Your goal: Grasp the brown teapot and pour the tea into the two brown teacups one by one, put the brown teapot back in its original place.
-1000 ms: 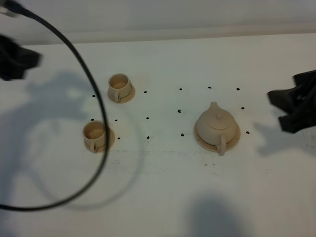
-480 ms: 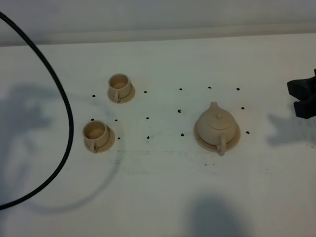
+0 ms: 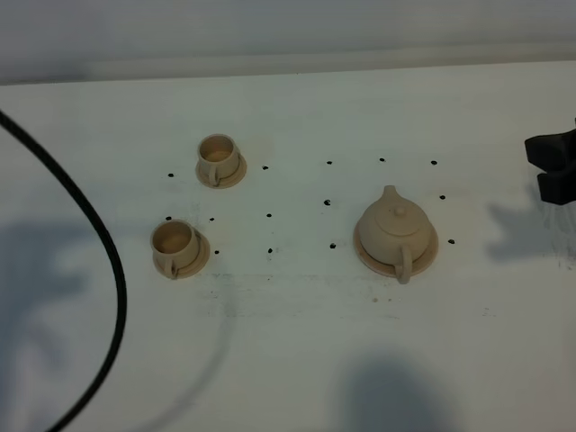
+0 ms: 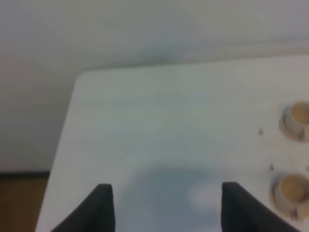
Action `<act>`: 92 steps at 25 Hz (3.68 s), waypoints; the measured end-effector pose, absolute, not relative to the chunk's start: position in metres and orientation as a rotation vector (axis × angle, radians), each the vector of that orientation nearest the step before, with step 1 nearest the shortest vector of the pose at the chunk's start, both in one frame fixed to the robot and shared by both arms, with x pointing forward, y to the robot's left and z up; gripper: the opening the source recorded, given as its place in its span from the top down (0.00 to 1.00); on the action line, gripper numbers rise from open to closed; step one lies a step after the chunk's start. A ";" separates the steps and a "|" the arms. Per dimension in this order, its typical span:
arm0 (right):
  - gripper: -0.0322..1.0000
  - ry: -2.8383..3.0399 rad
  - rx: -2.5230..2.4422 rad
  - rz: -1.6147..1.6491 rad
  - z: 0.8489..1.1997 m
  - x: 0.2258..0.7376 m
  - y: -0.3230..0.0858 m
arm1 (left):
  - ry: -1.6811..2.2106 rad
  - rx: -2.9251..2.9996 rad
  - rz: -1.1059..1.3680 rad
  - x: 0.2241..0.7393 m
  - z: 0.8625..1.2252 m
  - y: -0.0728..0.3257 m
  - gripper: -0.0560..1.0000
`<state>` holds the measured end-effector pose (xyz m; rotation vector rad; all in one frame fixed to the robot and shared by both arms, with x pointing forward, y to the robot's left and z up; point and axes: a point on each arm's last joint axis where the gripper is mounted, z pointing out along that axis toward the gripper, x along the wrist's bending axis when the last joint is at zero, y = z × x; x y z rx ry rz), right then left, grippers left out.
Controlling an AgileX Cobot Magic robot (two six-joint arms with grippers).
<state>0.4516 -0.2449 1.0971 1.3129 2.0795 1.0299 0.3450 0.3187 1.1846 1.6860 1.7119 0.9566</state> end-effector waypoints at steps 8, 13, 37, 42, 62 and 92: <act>0.49 2.095 1.328 1.018 1.093 0.456 -0.244 | 1.774 1.682 0.899 0.317 1.138 0.313 0.51; 0.50 2.094 1.330 1.016 1.092 0.457 -0.244 | 1.791 1.665 0.885 0.299 1.118 0.309 0.51; 0.50 2.128 1.340 1.014 1.103 0.477 -0.240 | 1.574 1.692 0.815 0.237 1.053 0.290 0.57; 0.50 2.156 1.411 1.035 1.092 0.487 -0.235 | 1.563 1.693 0.828 0.235 1.052 0.290 0.59; 0.55 2.290 1.308 1.096 1.088 0.479 -0.199 | 1.474 1.748 0.771 0.230 1.046 0.295 0.61; 0.55 2.299 1.329 1.115 1.086 0.479 -0.197 | 1.491 1.708 0.805 0.227 1.045 0.295 0.61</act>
